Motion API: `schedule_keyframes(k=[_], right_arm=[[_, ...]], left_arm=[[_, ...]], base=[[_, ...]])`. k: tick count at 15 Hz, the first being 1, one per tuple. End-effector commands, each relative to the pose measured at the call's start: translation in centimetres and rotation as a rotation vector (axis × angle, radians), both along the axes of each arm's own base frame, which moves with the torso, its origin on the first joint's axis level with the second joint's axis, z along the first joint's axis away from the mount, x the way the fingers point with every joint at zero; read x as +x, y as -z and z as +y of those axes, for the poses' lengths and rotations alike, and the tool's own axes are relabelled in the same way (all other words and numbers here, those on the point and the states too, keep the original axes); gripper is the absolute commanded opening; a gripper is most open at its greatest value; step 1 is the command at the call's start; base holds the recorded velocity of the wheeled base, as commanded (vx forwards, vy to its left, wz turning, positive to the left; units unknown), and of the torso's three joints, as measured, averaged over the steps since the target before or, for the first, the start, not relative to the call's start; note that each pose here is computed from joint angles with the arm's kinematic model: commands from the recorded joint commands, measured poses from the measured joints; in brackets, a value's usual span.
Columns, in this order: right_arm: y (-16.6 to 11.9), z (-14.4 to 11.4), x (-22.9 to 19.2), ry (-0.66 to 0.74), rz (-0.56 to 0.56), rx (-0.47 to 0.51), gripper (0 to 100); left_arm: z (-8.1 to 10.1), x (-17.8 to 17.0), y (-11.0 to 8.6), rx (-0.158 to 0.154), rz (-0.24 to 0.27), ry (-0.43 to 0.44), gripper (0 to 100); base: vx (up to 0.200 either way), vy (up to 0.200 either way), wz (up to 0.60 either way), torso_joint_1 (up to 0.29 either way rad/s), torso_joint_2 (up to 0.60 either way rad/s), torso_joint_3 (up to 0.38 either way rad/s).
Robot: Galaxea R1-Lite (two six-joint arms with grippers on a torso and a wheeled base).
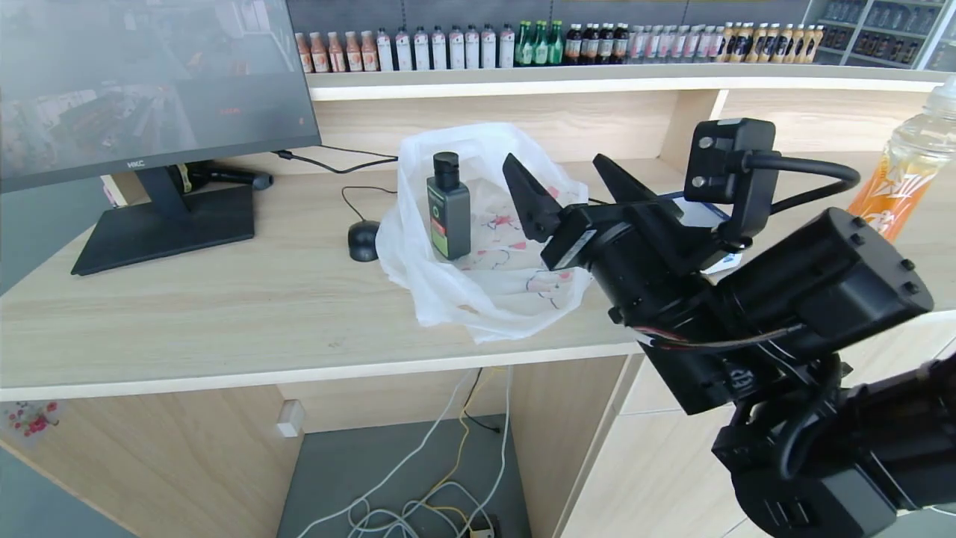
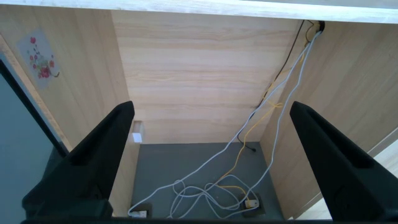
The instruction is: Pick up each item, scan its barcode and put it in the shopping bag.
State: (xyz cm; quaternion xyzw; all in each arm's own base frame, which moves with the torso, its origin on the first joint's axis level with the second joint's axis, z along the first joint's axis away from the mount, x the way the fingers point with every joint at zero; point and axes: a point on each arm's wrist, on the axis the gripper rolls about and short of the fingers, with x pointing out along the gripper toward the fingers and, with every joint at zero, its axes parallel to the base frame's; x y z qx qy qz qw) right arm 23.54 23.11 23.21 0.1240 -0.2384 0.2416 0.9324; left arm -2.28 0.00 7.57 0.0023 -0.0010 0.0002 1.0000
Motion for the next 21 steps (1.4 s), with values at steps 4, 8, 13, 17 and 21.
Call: schedule_keyframes(k=[4,8,13,17,21], right_arm=[[2.4,-1.8,-5.5,-0.026,0.123,-0.069,100],[3.3,-3.5,-7.0,-0.044,0.161,-0.090,100],[3.1,-3.8,-7.0,-0.035,0.158,-0.081,100],[3.5,-3.4,-6.5,0.012,0.188,-0.073,100],[3.0,-2.8,-6.8,-0.009,0.168,-0.061,100]], left_arm=[[0.0,0.0,0.0,0.000,-0.001,-0.001,100],[0.0,0.0,0.0,-0.002,-0.001,-0.001,100],[0.0,0.0,0.0,-0.003,-0.001,-0.001,100],[0.0,0.0,0.0,-0.009,-0.001,-0.001,100],[0.0,0.0,0.0,-0.011,-0.001,-0.001,100]], base=[[0.000,0.000,0.00,0.000,0.00,0.000],[-0.100,0.000,0.00,0.000,0.00,0.000],[-0.040,0.000,0.00,0.003,0.00,0.000],[0.000,-0.200,0.00,0.010,0.01,0.000],[0.000,-0.200,0.00,0.008,0.00,-0.001]])
